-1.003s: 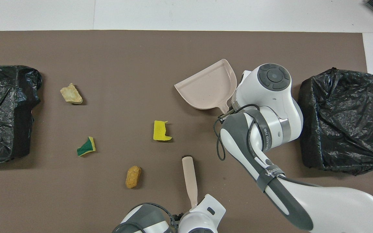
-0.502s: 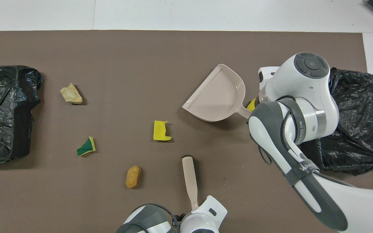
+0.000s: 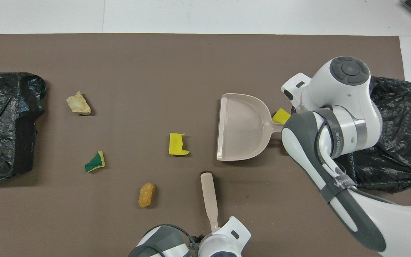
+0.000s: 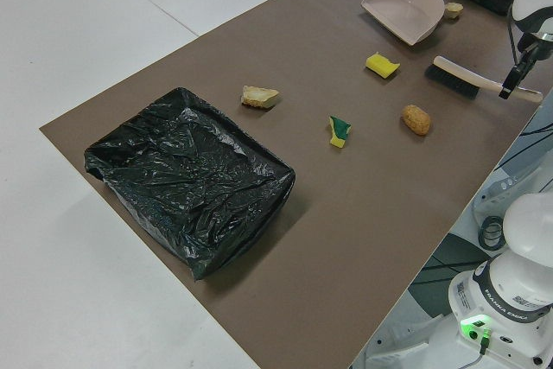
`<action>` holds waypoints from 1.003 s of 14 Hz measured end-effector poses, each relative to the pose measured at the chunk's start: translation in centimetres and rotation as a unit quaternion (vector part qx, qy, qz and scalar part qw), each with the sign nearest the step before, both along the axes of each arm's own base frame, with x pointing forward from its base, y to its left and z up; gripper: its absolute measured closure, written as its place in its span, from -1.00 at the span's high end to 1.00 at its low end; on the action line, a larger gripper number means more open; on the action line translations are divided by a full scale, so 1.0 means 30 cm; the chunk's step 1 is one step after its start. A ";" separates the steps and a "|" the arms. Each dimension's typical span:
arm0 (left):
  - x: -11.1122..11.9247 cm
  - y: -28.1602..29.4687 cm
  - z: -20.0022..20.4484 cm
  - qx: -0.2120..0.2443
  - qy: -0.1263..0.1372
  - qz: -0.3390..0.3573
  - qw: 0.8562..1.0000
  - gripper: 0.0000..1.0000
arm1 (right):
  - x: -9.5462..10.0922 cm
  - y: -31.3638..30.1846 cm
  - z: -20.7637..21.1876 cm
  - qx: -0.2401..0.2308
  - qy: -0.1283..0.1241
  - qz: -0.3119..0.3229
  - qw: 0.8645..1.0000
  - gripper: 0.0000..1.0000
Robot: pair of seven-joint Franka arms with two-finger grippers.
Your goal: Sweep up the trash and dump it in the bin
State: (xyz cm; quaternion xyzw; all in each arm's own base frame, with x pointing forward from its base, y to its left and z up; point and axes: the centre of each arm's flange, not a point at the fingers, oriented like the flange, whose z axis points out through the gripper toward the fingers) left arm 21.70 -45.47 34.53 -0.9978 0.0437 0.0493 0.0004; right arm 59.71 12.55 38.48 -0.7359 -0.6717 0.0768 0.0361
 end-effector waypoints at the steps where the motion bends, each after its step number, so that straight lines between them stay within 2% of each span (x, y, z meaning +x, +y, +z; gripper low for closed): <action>1: -0.001 0.000 -0.007 0.002 0.001 -0.001 1.000 0.44 | -0.005 0.001 -0.002 -0.006 0.004 0.018 1.000 -0.35; 3: -0.001 0.000 -0.013 0.003 0.002 -0.002 1.000 0.43 | -0.007 0.001 -0.003 -0.026 0.004 0.051 0.998 -0.35; 4: -0.001 0.000 -0.014 0.004 0.002 -0.003 1.000 0.34 | -0.008 0.010 -0.002 -0.034 0.002 0.062 0.997 -0.35; 6: 0.000 -0.001 -0.013 0.003 0.002 -0.003 1.000 -0.19 | -0.016 0.042 0.000 -0.050 -0.001 0.083 0.995 -0.35; 9: 0.018 -0.006 0.012 0.004 0.004 0.000 1.000 -0.47 | -0.030 0.092 0.007 -0.059 -0.005 0.102 0.993 -0.35; 14: 0.081 0.018 0.082 0.007 0.008 0.018 1.000 -0.47 | -0.006 -0.009 0.054 -0.054 -0.016 0.122 0.991 -0.35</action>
